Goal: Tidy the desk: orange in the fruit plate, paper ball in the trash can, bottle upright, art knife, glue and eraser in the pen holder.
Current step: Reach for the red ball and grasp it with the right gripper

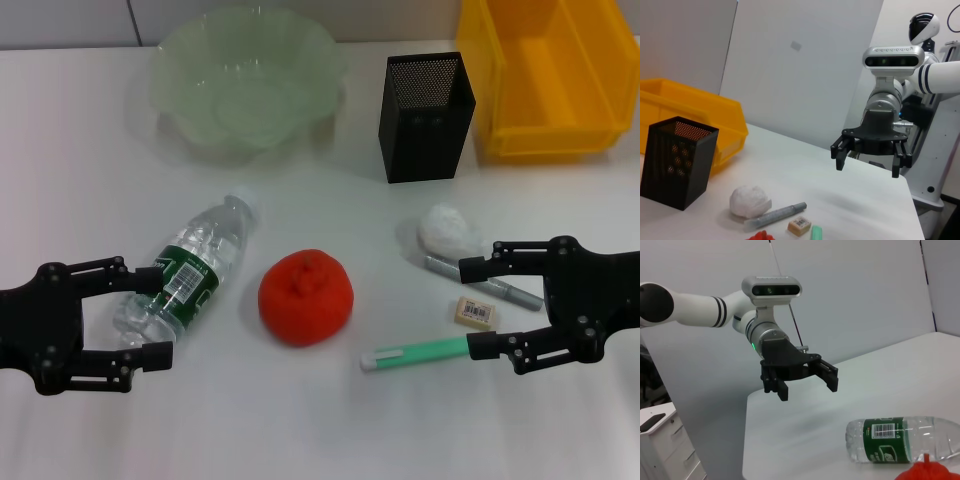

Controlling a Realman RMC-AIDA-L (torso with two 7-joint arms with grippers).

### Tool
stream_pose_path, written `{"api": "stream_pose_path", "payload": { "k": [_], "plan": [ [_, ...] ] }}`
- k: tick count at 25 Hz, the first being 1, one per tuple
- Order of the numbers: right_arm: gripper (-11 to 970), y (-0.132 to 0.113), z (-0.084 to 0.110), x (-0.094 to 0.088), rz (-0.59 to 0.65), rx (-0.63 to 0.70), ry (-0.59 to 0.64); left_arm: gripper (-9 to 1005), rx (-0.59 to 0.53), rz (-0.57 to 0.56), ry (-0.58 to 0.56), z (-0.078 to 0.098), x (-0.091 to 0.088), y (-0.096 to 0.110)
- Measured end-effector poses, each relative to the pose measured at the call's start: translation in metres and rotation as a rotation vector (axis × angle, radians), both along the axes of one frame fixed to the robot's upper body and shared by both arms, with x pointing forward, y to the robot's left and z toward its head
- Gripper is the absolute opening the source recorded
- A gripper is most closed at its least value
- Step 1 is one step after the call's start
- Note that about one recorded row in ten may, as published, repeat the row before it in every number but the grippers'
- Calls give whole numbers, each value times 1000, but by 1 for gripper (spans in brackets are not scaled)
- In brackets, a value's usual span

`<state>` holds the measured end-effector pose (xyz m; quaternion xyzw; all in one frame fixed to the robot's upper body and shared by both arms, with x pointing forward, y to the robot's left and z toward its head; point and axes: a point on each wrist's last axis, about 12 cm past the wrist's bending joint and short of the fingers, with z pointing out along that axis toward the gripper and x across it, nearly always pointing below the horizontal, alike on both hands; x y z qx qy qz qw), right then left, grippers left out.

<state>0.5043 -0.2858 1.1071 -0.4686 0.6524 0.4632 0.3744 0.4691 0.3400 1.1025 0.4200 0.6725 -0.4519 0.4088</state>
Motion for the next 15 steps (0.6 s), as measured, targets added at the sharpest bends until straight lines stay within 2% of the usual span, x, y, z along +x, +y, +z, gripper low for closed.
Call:
{"api": "stream_pose_path", "payload": {
  "k": [15],
  "plan": [
    [820, -6, -4, -9, -15, 12, 14, 859, 1, 12, 24, -2, 0, -2]
  ]
}}
